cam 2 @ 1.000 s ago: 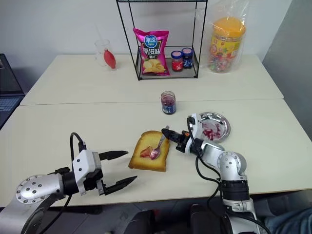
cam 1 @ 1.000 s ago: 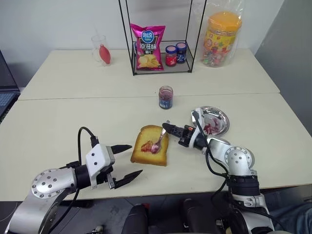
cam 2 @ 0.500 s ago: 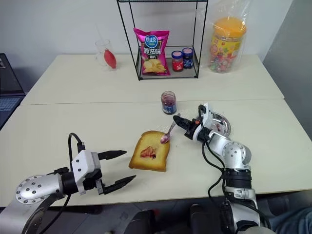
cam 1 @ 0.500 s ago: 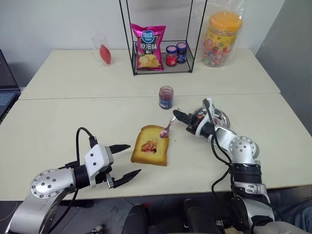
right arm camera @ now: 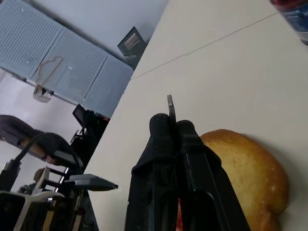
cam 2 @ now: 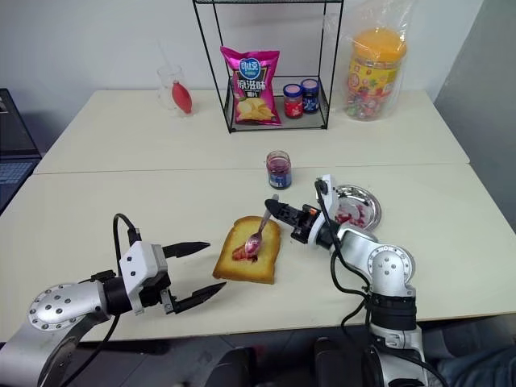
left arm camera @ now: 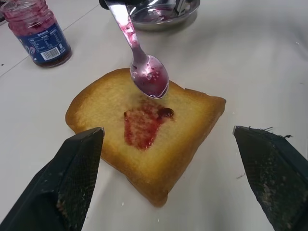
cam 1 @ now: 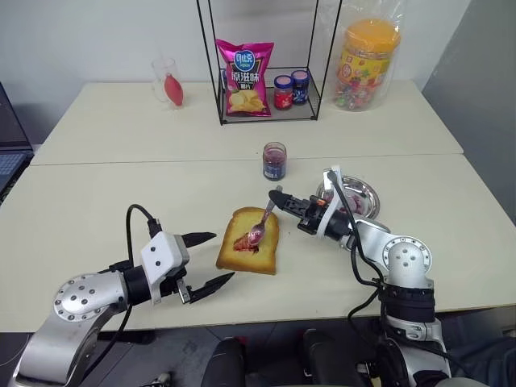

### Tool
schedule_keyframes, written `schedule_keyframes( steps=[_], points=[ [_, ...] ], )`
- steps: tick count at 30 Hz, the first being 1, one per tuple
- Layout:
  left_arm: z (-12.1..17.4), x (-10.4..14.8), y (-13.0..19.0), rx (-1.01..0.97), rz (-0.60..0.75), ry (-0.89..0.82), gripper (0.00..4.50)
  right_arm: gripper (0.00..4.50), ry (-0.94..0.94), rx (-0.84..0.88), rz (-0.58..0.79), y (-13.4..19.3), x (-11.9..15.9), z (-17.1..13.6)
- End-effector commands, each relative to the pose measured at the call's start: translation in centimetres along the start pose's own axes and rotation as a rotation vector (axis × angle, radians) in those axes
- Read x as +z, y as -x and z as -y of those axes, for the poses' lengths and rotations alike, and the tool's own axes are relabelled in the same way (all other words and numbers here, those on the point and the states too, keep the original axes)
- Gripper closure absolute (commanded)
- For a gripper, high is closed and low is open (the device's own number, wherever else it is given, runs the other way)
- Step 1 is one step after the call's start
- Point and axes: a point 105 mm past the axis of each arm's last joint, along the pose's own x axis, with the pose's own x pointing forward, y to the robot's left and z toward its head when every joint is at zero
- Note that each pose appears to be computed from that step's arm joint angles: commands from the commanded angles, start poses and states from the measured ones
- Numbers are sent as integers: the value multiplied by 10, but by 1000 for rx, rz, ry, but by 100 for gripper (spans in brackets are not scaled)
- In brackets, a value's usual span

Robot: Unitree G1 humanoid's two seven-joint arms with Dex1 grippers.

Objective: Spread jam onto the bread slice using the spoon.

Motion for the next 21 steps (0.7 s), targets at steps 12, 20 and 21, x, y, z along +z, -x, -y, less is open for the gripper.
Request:
schedule_keyframes(
  steps=[12,20,21],
  points=[
    [-6,82,-38,-234,123,-144,0,448,422,-212,306,72,91,0],
    [-6,92,-73,-294,114,-176,0,448,308,-460,595,122,127,49],
    [-5,91,-76,-309,106,-178,0,448,290,-479,620,126,128,55]
  ],
)
